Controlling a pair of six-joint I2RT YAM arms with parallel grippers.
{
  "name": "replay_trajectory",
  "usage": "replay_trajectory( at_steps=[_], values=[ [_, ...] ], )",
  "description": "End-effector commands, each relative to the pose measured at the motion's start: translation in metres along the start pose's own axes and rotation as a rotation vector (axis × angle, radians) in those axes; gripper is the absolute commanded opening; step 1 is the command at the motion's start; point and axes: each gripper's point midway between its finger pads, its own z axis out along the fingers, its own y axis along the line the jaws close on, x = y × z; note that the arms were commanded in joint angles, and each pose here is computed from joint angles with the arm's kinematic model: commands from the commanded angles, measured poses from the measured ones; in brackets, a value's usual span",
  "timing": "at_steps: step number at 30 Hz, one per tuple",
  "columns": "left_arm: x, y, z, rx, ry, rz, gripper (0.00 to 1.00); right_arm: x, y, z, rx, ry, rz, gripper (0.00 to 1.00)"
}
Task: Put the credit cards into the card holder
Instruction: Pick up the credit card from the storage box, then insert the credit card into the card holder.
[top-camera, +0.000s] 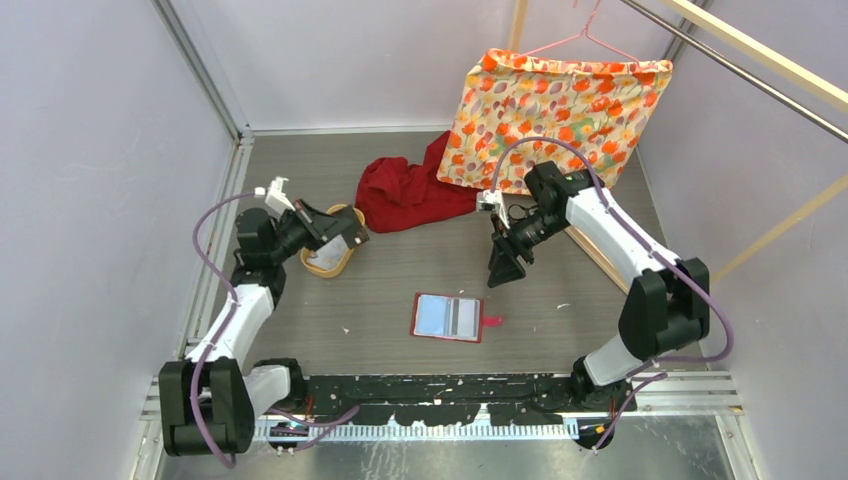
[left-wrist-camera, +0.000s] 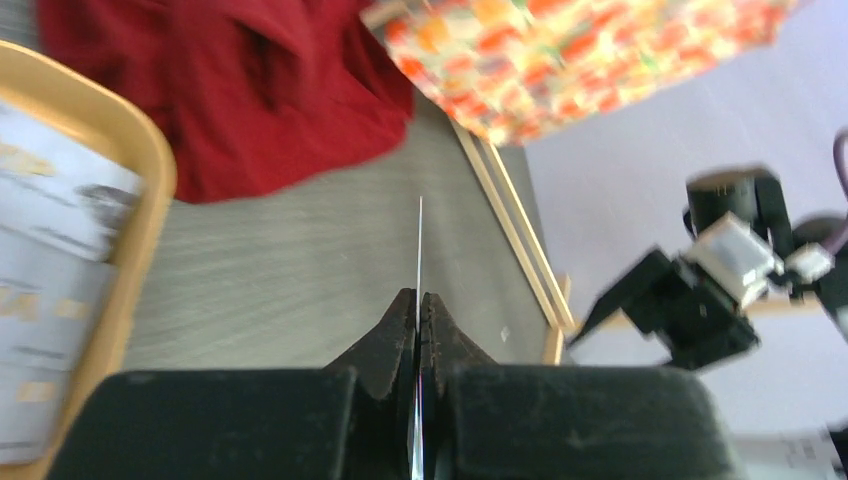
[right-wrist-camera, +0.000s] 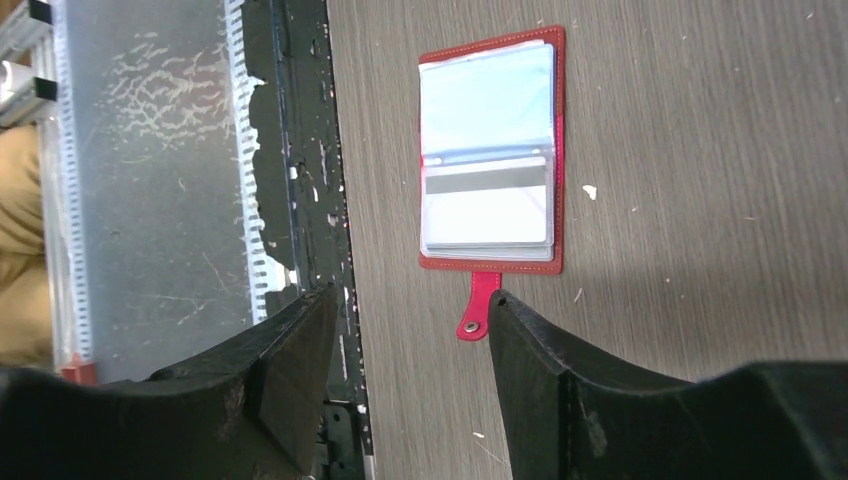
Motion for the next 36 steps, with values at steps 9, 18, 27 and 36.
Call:
replay_trajectory(
  at_steps=[9,18,27,36],
  values=[
    [0.129,-0.135,-0.013,0.575,0.261,0.341,0.0,-0.021,0.034,-0.014,0.039,-0.154,-0.153,0.66],
    [0.196,-0.159,-0.007,0.695,0.336,0.392,0.0,-0.029,0.045,0.001,-0.12,-0.27,-0.032,0.73],
    [0.227,-0.162,-0.002,0.728,0.39,0.464,0.0,-0.03,0.049,0.017,-0.181,-0.235,0.004,0.7],
    [0.239,-0.167,0.001,0.759,0.414,0.452,0.0,-0.027,0.051,0.041,-0.206,-0.15,0.019,0.57]
  ],
)
